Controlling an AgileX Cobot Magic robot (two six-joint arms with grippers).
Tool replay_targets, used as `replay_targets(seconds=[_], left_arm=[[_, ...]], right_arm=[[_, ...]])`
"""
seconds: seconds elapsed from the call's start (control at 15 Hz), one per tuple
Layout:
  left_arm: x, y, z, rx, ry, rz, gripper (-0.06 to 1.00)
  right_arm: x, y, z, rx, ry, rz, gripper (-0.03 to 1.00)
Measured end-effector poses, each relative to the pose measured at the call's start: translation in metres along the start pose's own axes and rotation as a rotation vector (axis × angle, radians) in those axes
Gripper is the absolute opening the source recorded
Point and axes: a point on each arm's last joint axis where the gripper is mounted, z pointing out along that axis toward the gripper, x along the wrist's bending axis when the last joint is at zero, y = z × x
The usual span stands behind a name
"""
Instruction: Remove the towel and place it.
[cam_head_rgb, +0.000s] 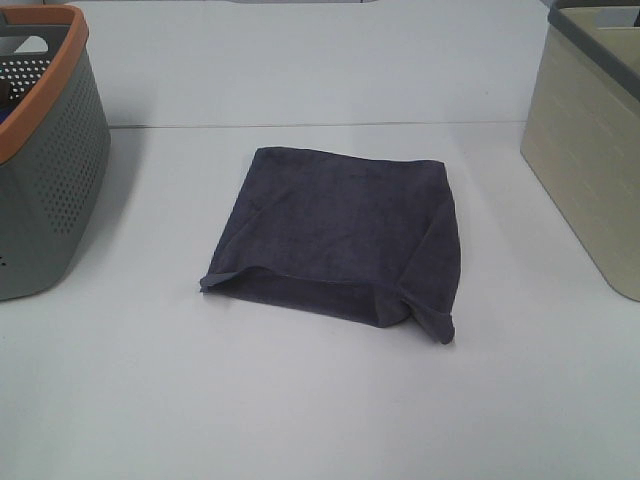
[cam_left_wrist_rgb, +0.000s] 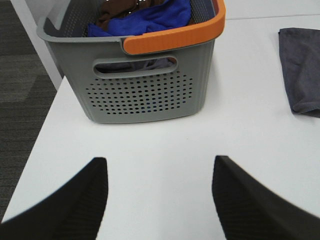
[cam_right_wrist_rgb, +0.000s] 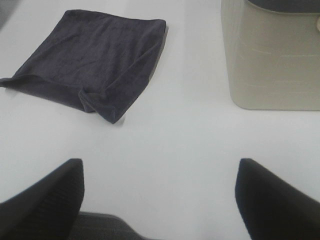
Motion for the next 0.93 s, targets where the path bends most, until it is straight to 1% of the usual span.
replay_targets(seconds=[0.13, 0.2, 0.27, 0.67, 0.93], left_arm=[[-0.0025, -0.0001, 0.0, 0.001, -0.028, -0.016, 0.58], [-0.0049, -0.0001, -0.0001, 0.001, -0.053, -0.029, 0.58], [-0.0093, 0.0, -0.0003, 0.0, -0.102, -0.026, 0.58], [-0.0106, 0.0001, -0.0005, -0.001, -0.117, -0.017, 0.58], [-0.0109, 0.0001, -0.0005, -0.001, -0.12, -0.019, 0.58]], right_arm=[[-0.0015, 0.0002, 0.0058, -0.026, -0.006, 0.008, 0.81], [-0.002, 0.0002, 0.0078, -0.035, -0.008, 0.014, 0.81], [-0.0024, 0.0008, 0.0085, -0.045, -0.01, 0.018, 0.81], [-0.003, 0.0008, 0.0085, -0.046, -0.018, 0.025, 0.81], [-0.0068, 0.0003, 0.0084, -0.04, -0.06, 0.007, 0.81]])
